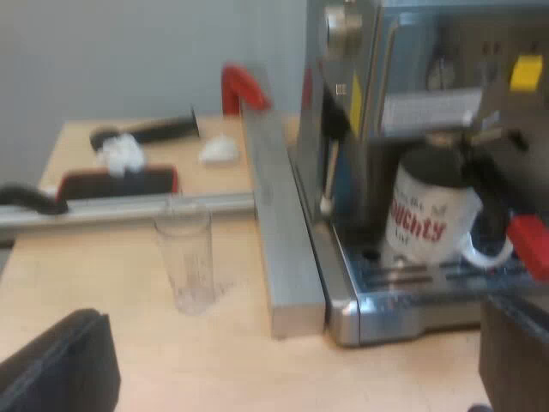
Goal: Place mug into machine
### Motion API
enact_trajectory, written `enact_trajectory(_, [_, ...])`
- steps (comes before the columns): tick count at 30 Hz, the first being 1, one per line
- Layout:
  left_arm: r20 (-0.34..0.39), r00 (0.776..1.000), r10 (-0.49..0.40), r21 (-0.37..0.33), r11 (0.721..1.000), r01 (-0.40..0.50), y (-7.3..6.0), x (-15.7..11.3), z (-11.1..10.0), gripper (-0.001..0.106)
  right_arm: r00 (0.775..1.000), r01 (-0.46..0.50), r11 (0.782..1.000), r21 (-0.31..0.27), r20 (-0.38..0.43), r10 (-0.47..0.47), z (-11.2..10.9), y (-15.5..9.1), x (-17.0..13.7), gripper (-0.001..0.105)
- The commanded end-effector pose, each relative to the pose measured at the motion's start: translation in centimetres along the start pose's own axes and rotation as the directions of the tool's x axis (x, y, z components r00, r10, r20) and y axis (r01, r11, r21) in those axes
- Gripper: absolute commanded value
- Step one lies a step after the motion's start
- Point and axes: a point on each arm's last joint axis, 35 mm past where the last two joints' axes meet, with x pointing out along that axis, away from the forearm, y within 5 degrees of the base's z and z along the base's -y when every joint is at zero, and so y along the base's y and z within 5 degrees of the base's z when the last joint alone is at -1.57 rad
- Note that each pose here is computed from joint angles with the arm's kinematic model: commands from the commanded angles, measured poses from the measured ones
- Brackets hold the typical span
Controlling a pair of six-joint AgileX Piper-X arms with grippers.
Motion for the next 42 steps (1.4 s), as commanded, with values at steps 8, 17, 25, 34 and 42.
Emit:
enact_trajectory(8, [0.008, 1.000, 0.000, -0.002, 1.000, 0.000, 0.0, 0.9, 0.4, 0.087, 0.998, -0.048, 0.999, -0.020, -0.028, 0.048, -0.9, 0.1, 2.3, 0.081])
enact_trajectory(17, [0.088, 0.996, -0.019, 0.007, 1.000, 0.019, 0.4, 4.8, 0.3, 0.087, 0.994, -0.065, 0.998, -0.009, -0.092, 0.064, -3.2, 0.3, 5.4, 0.081])
enact_trajectory(25, [0.005, 1.000, 0.000, -0.002, 1.000, 0.000, 1.2, 7.8, -1.8, 0.087, 0.974, -0.094, 0.996, 0.013, -0.204, 0.094, -6.2, 0.8, 7.9, 0.081])
enact_trajectory(34, [-0.093, 0.995, 0.023, 0.030, 0.999, -0.020, 2.0, 10.1, -4.0, 0.087, 0.942, -0.119, 0.992, 0.038, -0.312, 0.125, -9.4, 1.4, 10.1, 0.081])
enact_trajectory(42, [-0.130, 0.991, 0.031, 0.027, 0.999, -0.028, 2.4, 11.0, -5.1, 0.087, 0.931, -0.125, 0.991, 0.045, -0.339, 0.133, -10.7, 1.6, 11.0, 0.081])
